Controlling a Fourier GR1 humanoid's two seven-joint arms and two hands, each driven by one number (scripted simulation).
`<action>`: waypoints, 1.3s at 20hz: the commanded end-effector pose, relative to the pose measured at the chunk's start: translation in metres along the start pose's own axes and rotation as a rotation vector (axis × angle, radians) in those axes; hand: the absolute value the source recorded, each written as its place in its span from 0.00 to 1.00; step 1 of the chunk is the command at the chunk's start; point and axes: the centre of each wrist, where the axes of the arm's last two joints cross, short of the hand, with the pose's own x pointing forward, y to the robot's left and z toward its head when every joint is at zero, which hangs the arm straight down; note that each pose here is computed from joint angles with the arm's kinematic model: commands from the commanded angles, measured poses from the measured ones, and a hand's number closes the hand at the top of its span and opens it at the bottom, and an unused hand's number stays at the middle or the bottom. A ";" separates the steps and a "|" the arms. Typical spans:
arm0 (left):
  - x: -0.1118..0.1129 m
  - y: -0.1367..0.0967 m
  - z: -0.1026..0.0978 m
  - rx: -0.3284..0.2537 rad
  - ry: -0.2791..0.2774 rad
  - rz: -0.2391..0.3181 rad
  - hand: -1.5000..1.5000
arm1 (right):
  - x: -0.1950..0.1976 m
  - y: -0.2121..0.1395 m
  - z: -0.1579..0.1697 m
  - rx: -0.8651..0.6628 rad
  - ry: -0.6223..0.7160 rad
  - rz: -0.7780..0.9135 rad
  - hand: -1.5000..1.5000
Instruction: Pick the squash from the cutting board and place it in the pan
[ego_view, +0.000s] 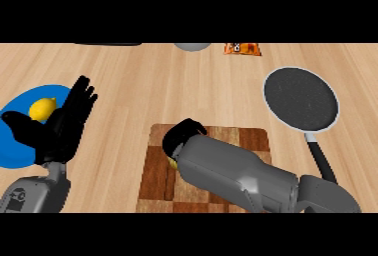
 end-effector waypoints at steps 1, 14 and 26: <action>0.011 0.014 -0.005 0.009 0.002 -0.006 0.50 | 0.002 0.002 -0.001 -0.009 -0.033 0.019 1.00; 0.000 0.013 -0.001 0.044 0.006 0.001 0.50 | -0.003 0.009 -0.005 -0.218 -0.041 -0.281 1.00; -0.011 0.021 0.007 0.091 0.027 -0.014 0.50 | -0.072 -0.030 0.033 -0.858 0.172 -0.580 1.00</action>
